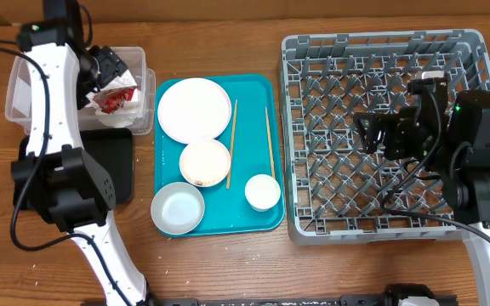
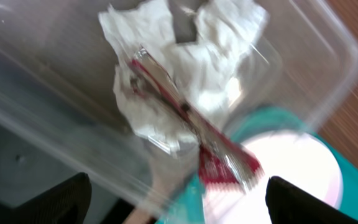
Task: Sort waste into correct bins and load items into the dishwasher
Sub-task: 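Carry the wrapper and tissue left and drop them into the clear bin, then move the left gripper to the white cup and grasp it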
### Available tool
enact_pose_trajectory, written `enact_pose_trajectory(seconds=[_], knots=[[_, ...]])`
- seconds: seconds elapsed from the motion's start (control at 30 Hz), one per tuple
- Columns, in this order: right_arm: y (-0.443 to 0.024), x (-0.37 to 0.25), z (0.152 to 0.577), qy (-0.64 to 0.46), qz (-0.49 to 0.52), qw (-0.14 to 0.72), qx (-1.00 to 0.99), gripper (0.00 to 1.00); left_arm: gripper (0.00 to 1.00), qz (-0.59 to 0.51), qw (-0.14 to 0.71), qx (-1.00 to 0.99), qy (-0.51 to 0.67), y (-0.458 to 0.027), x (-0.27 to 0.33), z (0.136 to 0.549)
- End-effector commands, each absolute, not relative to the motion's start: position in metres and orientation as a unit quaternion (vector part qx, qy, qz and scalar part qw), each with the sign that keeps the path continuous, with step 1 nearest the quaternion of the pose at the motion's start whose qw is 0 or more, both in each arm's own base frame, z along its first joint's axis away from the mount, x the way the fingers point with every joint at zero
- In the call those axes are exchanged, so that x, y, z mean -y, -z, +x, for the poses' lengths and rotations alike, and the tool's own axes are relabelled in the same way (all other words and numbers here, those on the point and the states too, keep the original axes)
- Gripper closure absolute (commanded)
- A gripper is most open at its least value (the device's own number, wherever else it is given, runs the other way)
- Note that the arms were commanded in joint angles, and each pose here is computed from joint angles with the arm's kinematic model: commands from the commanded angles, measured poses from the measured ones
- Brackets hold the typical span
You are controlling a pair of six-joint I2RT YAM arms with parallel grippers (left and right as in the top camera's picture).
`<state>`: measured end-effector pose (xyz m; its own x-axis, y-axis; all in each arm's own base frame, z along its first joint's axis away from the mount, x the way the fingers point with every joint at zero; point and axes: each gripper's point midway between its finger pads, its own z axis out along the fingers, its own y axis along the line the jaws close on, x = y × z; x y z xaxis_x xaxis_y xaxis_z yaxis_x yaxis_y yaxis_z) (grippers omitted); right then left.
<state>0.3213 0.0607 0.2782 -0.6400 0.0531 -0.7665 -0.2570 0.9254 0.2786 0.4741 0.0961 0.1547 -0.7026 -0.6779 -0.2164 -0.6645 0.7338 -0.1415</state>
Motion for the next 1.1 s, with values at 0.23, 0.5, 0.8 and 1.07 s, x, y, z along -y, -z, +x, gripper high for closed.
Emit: enact_pose_trajectory(seconds=[0.23,0.5,0.8,1.07], knots=[[-0.293,-0.065,0.320,-0.200,-0.065,0.430,-0.878,0.00,0.11,-0.224,0.117,-0.963,0.090,-0.247,-0.042,0.420],[-0.293,-0.070,0.317,-0.213,-0.071,0.425,-0.877,0.00,0.00,-0.107,0.126,-0.979,0.118,-0.278,0.030,0.384],[-0.293,-0.070,0.317,-0.213,-0.071,0.426,-0.877,0.00,0.02,-0.047,0.054,-0.991,0.114,-0.254,0.072,0.325],[-0.293,-0.071,0.317,-0.215,-0.071,0.424,-0.877,0.00,0.04,0.025,0.012,-0.994,0.109,-0.222,0.117,0.306]])
